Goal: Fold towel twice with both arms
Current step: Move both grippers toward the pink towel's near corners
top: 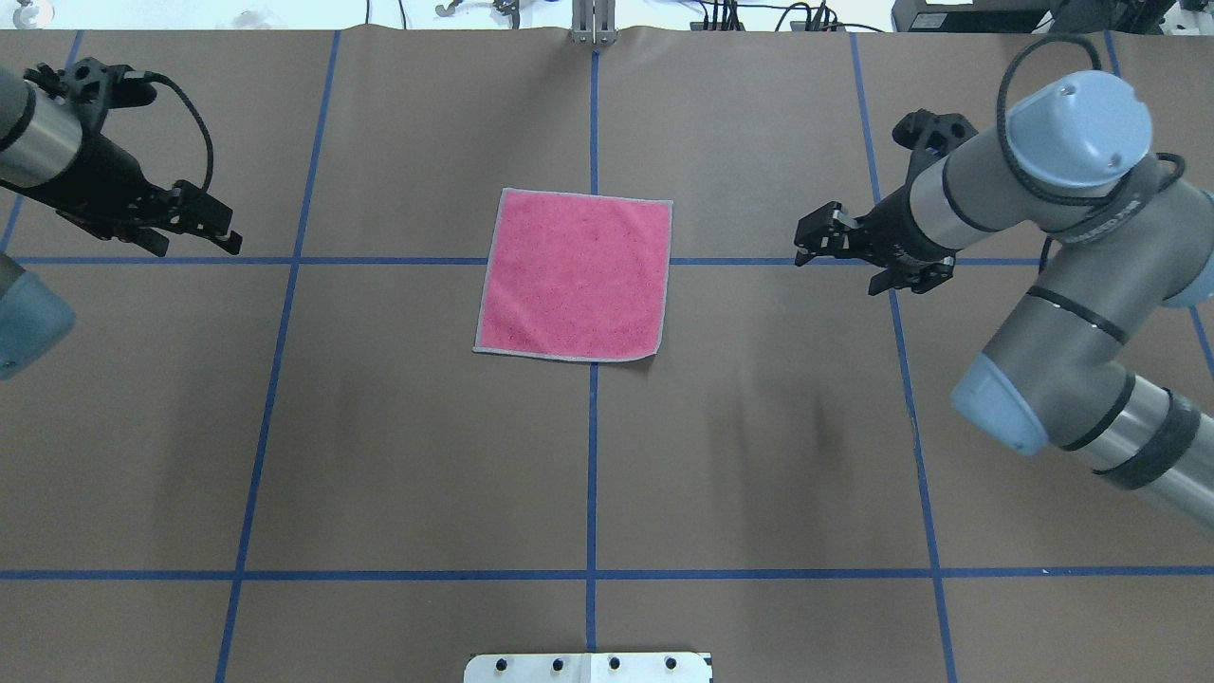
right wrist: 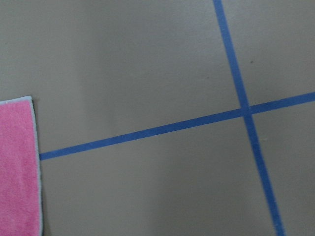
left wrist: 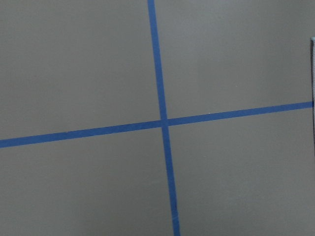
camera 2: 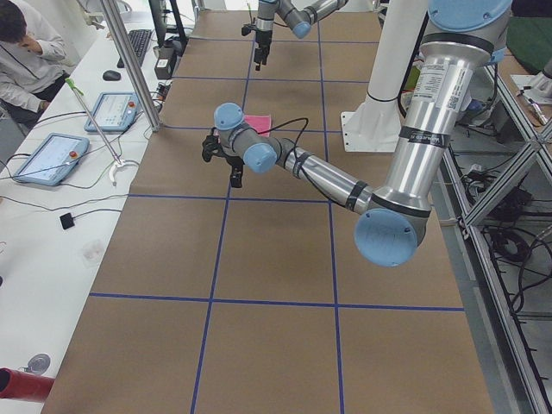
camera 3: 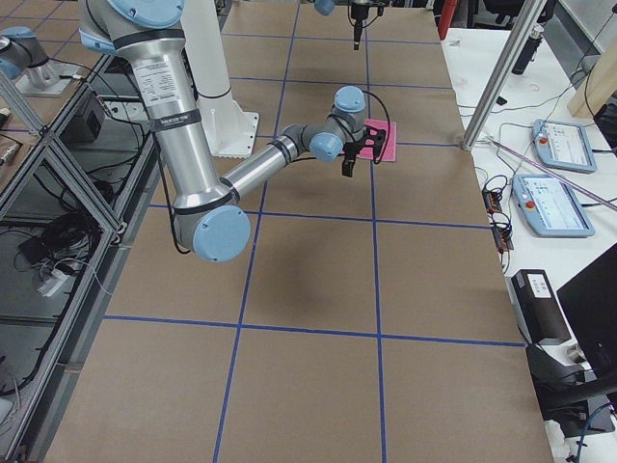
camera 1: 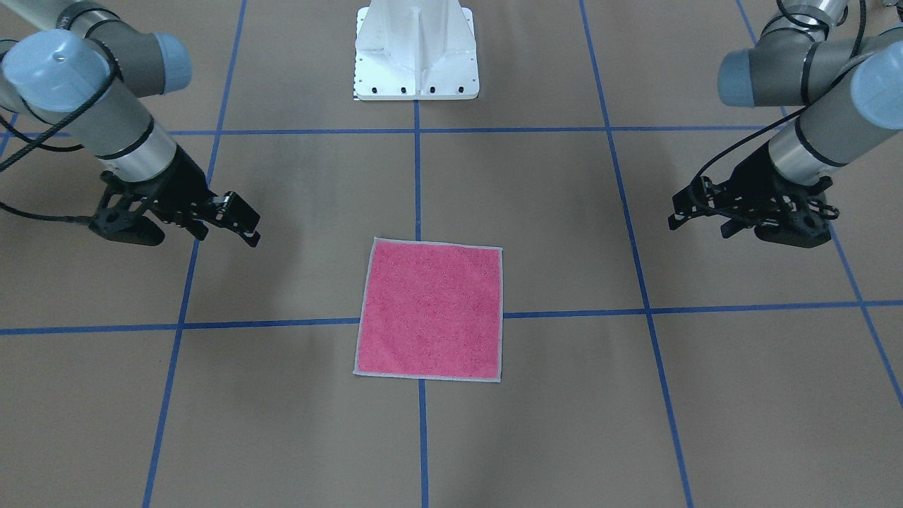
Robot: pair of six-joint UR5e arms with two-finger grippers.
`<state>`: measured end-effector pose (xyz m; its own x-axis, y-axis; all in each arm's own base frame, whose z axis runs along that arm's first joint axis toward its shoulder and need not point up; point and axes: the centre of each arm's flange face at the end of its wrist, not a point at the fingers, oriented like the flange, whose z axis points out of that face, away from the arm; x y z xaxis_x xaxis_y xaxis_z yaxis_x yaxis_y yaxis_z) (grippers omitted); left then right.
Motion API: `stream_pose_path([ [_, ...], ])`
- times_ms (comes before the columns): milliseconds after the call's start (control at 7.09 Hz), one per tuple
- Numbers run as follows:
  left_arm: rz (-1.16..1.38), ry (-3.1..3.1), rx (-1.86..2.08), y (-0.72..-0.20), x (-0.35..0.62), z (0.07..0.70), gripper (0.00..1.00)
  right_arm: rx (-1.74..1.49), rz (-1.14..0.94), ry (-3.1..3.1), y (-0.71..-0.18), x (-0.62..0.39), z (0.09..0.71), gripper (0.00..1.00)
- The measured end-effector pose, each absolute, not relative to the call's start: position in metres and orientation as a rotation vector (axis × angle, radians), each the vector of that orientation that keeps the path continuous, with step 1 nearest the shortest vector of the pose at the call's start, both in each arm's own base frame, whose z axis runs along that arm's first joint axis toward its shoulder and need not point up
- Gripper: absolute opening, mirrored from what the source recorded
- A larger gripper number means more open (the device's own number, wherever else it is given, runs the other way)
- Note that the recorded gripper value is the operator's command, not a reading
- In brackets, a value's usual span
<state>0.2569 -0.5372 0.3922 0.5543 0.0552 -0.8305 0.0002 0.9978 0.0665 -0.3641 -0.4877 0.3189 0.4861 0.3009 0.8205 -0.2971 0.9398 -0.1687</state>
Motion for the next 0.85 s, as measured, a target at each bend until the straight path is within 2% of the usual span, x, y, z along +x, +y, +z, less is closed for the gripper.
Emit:
stream_pose_path([
  [564,-0.109,1.020,0.040,-0.536,0.335,0.389,1.00,-0.047,0.582,-0.985,-0.454,-0.449,0.261,0.95],
  [705,-0.124,1.036,0.034,-0.536,0.350,0.389,1.00,-0.063,0.637,-0.956,-0.450,-0.463,0.247,0.90],
  [846,-0.139,1.040,0.034,-0.534,0.366,0.386,1.00,-0.070,0.701,-0.940,-0.445,-0.478,0.237,0.80],
])
